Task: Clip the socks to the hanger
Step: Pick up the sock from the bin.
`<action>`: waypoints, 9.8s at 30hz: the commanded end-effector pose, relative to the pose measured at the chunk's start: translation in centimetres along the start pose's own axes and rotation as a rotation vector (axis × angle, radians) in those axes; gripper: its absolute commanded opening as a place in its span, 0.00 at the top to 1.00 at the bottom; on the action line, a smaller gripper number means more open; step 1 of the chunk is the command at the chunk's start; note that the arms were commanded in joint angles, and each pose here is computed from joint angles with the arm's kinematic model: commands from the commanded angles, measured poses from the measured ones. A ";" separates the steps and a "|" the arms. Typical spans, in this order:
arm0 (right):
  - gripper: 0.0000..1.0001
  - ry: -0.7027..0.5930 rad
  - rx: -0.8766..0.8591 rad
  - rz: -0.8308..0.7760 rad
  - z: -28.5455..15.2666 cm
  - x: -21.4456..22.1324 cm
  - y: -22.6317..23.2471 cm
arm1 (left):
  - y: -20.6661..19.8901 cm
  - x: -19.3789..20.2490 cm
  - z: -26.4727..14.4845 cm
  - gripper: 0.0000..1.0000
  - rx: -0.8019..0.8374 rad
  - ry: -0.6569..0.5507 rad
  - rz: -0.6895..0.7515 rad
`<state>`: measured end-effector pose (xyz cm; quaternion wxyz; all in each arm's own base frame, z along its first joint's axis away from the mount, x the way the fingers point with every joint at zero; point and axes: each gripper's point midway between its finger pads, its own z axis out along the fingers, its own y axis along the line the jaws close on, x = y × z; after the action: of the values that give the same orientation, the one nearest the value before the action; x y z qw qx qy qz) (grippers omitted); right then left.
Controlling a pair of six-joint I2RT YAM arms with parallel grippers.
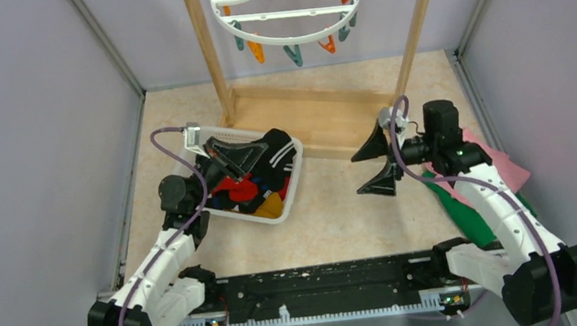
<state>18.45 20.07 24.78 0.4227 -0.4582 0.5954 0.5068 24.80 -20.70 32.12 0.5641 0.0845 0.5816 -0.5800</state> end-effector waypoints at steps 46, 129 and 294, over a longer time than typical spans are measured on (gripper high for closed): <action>1.00 -0.170 -0.139 0.381 5.1 -6.2 2.4 | -9.4 6.0 -4.5 0.19 0.403 0.009 0.729; 0.27 0.108 -0.011 -0.539 4.3 0.5 0.5 | -5.7 13.5 5.8 1.00 0.032 0.298 -0.401; 1.00 0.050 -0.293 -0.413 3.0 0.7 6.5 | -15.1 10.6 1.0 1.00 0.684 -0.192 0.425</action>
<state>12.29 23.05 24.66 0.4235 -0.6330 0.4397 0.4760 12.36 -34.43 25.42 0.5852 0.3573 0.4212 -0.5936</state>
